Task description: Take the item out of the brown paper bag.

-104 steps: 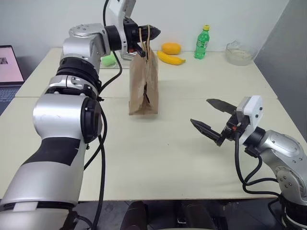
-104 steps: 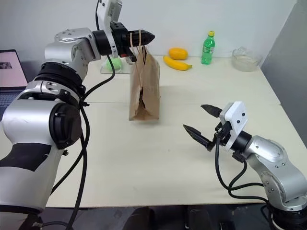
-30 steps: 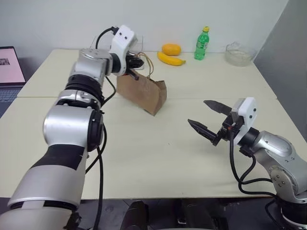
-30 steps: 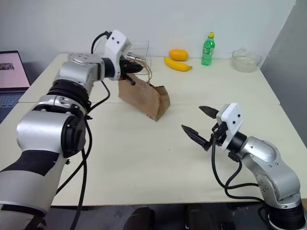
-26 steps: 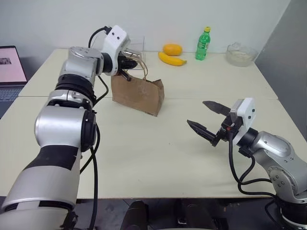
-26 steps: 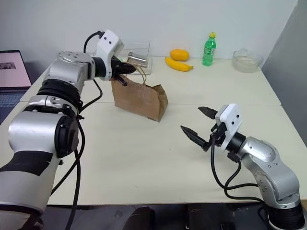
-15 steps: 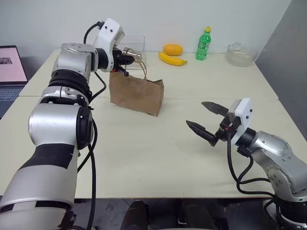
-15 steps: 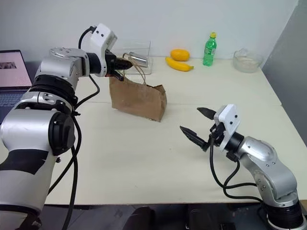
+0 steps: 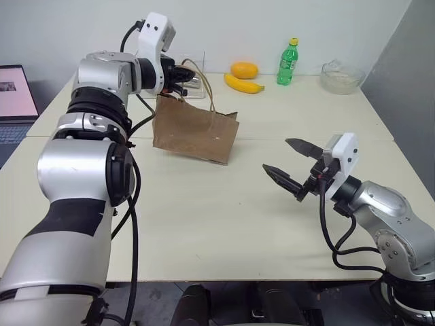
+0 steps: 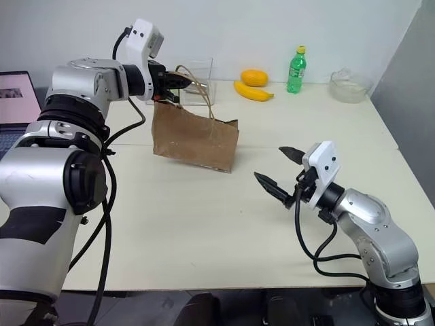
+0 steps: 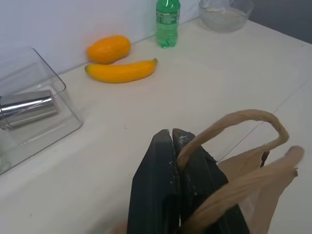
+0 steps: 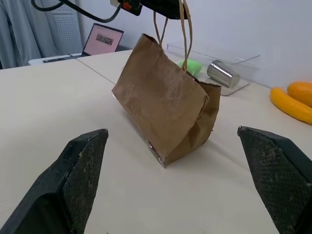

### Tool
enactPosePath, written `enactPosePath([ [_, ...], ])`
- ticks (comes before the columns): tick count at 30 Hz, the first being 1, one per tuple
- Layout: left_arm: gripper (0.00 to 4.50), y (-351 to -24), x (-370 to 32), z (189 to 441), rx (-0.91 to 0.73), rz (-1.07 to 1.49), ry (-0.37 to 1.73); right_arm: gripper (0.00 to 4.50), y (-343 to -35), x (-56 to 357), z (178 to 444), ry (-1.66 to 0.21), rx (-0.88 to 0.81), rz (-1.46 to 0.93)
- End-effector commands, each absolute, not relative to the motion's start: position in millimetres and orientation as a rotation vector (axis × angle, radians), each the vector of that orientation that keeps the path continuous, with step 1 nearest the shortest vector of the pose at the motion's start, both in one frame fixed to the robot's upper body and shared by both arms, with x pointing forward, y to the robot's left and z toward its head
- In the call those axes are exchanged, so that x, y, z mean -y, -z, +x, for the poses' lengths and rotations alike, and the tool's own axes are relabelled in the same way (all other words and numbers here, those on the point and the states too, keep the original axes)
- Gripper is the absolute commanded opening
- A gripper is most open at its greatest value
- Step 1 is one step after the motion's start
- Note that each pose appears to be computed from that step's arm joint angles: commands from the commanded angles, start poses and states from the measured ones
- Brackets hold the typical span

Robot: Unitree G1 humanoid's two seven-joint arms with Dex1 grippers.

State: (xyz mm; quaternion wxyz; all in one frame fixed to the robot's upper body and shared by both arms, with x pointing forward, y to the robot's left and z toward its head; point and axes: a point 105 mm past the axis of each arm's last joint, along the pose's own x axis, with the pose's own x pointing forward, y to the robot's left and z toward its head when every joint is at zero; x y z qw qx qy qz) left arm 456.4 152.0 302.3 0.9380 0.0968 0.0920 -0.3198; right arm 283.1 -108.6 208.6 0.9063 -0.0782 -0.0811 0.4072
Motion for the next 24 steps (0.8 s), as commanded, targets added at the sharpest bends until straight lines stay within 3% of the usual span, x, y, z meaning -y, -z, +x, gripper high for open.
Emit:
enactPosePath([
  [1,0.02,-324.9,-151.4,450.3,-0.132,0.223,0.679,4.5,-216.0,107.5,282.4,-0.839,0.202,-0.174],
  [13,0.02,-318.6,-158.7,443.6,-0.183,0.216,0.685,4.5,-212.8,103.7,284.5,-0.868,0.204,-0.168],
  [24,0.02,-302.0,-169.7,440.0,-0.111,0.405,0.651,4.5,-213.5,94.0,284.3,-0.911,0.209,-0.17],
])
